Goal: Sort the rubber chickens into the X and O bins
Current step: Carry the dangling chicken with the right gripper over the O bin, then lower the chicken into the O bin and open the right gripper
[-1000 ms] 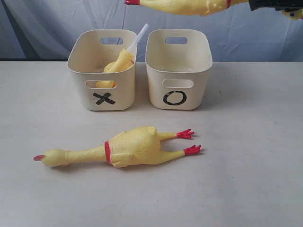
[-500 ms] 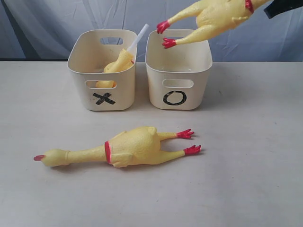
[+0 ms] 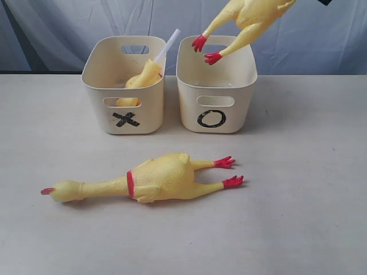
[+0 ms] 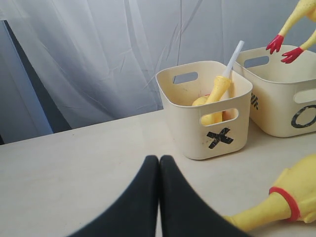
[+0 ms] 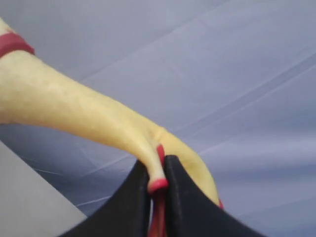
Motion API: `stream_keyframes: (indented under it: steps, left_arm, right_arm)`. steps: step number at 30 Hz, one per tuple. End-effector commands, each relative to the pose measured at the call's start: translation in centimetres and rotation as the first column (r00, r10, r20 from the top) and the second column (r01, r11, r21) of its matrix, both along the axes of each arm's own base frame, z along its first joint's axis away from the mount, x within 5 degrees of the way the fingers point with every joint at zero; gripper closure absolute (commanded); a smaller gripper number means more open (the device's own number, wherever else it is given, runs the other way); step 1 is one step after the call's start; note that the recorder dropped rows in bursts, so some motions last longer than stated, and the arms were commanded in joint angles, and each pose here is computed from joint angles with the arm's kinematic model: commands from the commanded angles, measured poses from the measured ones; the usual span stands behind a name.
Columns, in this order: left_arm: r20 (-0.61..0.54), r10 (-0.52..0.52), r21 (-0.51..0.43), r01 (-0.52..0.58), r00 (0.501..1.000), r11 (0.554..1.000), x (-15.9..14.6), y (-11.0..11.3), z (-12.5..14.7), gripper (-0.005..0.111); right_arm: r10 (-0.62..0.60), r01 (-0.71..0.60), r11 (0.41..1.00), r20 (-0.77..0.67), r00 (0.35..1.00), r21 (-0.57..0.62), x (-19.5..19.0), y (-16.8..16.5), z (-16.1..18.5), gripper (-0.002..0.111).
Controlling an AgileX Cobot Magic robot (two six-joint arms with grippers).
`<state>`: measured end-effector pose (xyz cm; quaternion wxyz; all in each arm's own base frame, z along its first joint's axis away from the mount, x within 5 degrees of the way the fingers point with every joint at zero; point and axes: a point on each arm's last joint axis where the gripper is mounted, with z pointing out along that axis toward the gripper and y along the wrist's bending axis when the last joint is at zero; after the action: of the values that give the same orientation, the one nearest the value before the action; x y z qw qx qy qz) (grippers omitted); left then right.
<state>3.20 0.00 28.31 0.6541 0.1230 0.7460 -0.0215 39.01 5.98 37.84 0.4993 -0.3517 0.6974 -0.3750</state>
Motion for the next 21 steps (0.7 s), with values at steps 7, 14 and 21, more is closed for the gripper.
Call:
stream_keyframes:
  steps: [7,14,21]
  left_arm:
    - [0.016,-0.004,-0.01,0.005,1.0,1.0,0.0,-0.1,0.0,0.107]
    - [0.016,-0.004,-0.01,0.005,1.0,1.0,0.0,-0.1,0.0,0.107]
    - [0.016,-0.004,-0.01,0.005,1.0,1.0,0.0,-0.1,0.0,0.107]
  right_arm:
    - [0.11,-0.107,0.982,0.013,0.994,-0.153,2.5,1.1,-0.7,0.109]
    - [0.204,-0.201,0.955,-0.01,0.979,-0.218,3.5,2.1,-2.0,0.109]
    - [0.286,-0.286,0.924,-0.039,0.957,-0.254,4.3,3.0,-3.5,0.109]
